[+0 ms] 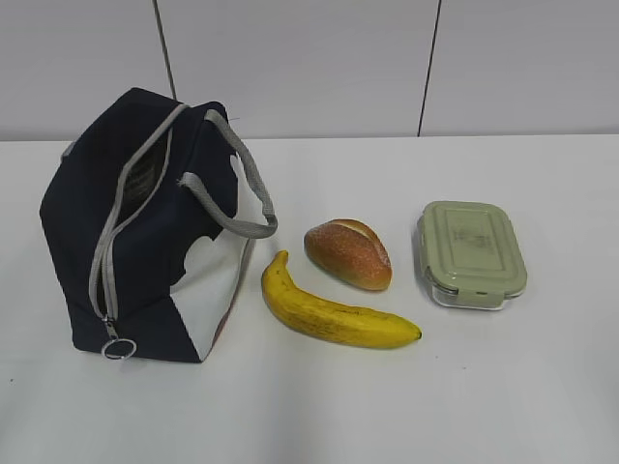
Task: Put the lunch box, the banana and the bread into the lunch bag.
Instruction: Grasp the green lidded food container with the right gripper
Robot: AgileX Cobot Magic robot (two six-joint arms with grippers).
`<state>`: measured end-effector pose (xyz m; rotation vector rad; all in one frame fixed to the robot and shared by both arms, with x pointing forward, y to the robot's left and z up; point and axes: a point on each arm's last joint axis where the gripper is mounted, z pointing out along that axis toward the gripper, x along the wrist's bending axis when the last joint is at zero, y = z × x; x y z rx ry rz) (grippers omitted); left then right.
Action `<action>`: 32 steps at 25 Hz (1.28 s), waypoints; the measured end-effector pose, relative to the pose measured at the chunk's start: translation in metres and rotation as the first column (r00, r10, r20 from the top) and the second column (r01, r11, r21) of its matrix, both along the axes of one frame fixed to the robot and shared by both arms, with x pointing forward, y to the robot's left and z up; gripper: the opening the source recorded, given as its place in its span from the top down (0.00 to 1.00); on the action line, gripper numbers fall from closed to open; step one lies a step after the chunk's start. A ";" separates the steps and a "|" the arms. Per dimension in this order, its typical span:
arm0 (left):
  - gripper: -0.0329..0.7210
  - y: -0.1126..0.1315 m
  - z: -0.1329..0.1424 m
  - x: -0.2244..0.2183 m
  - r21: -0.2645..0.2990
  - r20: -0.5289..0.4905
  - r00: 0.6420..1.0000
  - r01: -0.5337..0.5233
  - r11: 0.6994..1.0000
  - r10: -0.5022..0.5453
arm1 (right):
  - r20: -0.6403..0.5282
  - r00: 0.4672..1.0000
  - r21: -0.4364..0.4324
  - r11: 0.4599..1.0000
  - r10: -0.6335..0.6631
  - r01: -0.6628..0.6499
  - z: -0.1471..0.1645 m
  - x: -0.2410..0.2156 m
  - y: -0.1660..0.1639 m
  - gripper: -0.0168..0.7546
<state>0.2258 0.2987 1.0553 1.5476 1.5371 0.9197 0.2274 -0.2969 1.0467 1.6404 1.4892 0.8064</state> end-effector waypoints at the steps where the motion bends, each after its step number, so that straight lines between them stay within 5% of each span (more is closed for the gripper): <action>1: 0.09 0.000 0.000 0.000 0.000 0.000 1.000 0.000 1.000 0.000 | 0.000 1.000 0.000 1.000 0.000 0.000 0.000 0.000 0.000 0.36; 20: 0.16 0.000 0.002 0.000 -0.001 -0.008 1.000 0.001 1.000 -0.001 | 0.000 1.000 0.000 1.000 0.000 0.000 0.000 0.000 0.000 0.36; 28: 0.17 -0.002 0.048 0.024 -0.025 -0.064 0.998 0.016 1.000 -0.017 | 0.000 1.000 0.000 1.000 0.000 0.000 0.000 0.000 0.000 0.36; 32: 0.17 -0.007 0.073 0.057 -0.086 -0.128 0.990 0.043 0.995 -0.053 | 0.000 1.000 0.000 1.000 0.000 0.000 0.000 0.000 0.000 0.36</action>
